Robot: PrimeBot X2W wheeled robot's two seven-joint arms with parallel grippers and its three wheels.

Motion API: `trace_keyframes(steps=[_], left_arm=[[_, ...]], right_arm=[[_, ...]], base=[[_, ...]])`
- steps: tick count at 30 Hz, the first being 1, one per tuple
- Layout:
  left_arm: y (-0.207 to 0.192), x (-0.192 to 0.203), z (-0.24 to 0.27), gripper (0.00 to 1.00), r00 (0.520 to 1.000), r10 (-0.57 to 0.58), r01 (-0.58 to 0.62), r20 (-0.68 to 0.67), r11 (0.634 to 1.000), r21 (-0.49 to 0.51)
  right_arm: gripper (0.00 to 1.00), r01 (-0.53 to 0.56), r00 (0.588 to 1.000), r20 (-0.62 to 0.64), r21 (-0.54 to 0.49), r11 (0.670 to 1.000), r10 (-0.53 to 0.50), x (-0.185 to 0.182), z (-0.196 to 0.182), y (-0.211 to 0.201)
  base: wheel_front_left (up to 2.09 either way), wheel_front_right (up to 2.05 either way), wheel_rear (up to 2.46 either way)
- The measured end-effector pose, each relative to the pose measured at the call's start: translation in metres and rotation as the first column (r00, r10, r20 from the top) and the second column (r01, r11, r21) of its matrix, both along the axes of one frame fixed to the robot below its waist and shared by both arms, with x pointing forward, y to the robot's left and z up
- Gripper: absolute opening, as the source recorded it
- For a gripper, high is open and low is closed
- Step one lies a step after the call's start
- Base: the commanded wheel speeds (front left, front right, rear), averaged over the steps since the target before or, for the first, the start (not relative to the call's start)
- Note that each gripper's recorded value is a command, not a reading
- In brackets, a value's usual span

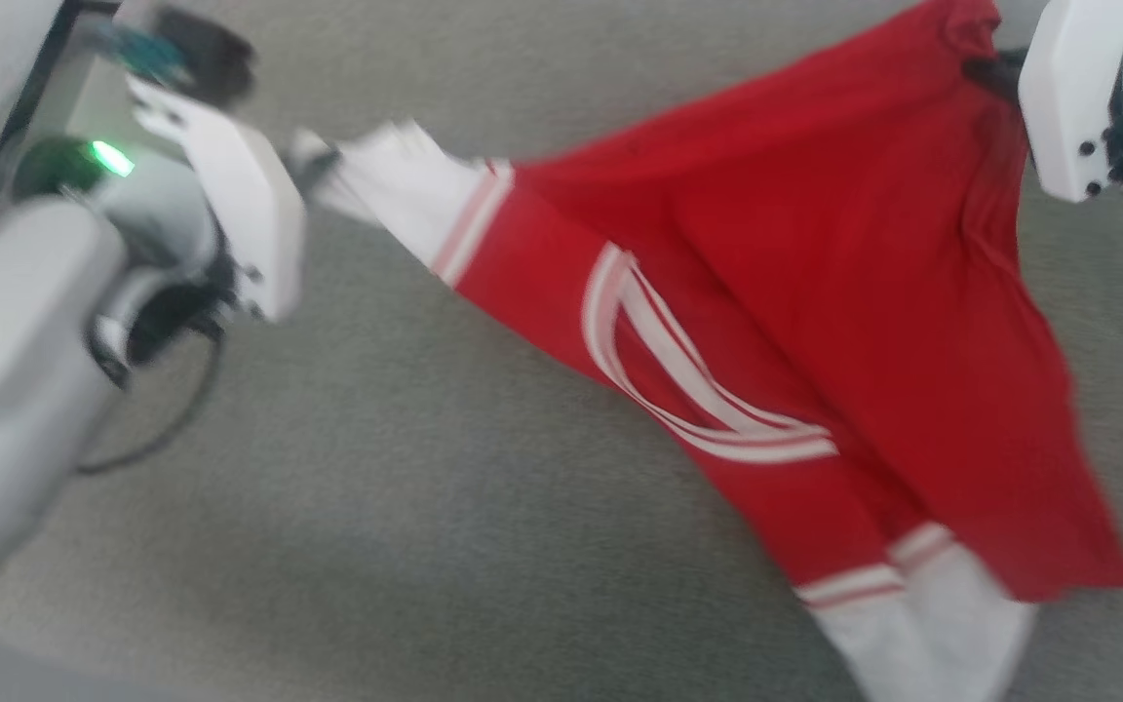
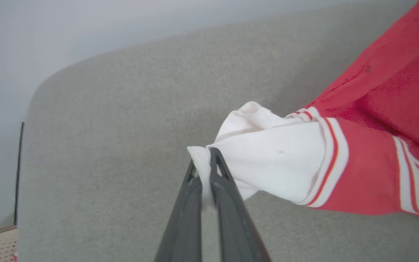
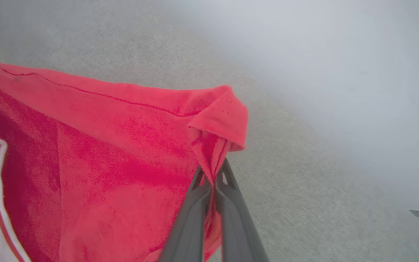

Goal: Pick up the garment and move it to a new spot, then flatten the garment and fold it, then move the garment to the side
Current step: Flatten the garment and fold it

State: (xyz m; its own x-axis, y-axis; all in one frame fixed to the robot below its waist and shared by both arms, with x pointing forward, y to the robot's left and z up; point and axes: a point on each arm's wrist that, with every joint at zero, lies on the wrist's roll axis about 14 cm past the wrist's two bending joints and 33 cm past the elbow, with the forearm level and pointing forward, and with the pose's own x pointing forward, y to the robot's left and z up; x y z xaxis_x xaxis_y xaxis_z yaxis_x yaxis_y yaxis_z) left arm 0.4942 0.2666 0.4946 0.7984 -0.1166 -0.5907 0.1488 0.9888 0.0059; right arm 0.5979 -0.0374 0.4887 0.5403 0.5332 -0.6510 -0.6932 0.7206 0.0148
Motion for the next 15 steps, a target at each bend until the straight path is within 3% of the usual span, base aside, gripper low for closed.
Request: trace_keyframes(steps=[8,15], left_arm=[[-0.004,0.045,0.098,0.00,0.980,-0.046,0.029,0.192,0.996,0.090],[-0.018,0.060,0.162,0.00,0.943,-0.096,0.052,0.318,0.988,0.142]], right_arm=[[0.00,0.074,0.981,0.176,0.058,0.996,-0.084,-0.004,0.077,-0.046],[0.00,0.127,0.944,0.290,0.115,0.985,-0.156,-0.019,0.135,-0.076]], base=[[0.00,0.00,0.00],[0.00,0.00,0.00]])
